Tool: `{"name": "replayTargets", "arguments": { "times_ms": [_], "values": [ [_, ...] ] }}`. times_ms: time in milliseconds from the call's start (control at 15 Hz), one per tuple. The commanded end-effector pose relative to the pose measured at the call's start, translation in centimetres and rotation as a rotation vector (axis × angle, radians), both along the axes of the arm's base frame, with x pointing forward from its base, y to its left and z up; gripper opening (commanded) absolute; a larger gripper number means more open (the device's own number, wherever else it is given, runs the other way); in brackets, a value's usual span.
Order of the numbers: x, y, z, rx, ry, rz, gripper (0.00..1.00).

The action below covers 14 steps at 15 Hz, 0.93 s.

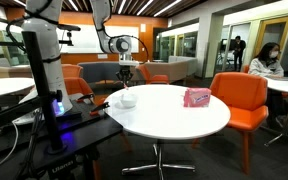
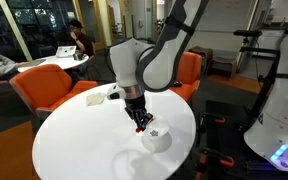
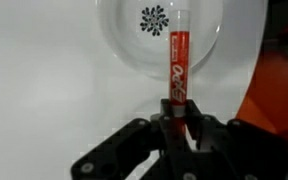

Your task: Put the marker in the bowl

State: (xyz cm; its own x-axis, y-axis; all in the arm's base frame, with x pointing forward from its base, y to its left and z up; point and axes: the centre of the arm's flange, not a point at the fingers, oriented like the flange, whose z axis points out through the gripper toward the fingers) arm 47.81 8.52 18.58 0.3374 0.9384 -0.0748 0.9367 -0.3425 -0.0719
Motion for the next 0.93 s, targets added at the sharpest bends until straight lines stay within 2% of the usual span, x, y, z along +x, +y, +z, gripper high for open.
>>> {"name": "replayTargets", "arguments": {
  "times_ms": [0,333,600,667,733,800,867],
  "values": [
    [-2.0,-2.9,1.3,0.027,-0.048,0.059,0.05],
    [-2.0,-6.1,-0.4,0.015,-0.037,0.103,0.05],
    [-2.1,-6.8,-1.7,-0.001,-0.001,0.101,0.05],
    [-2.2,-6.7,-1.9,-0.01,0.011,0.101,0.17],
    [-2.3,-6.6,-2.0,-0.021,0.024,0.096,0.44],
    [-2.3,-6.5,-2.0,-0.02,0.025,0.07,0.45],
    [-2.4,-6.3,-1.4,-0.018,0.011,0.054,0.52]
  ]
}}
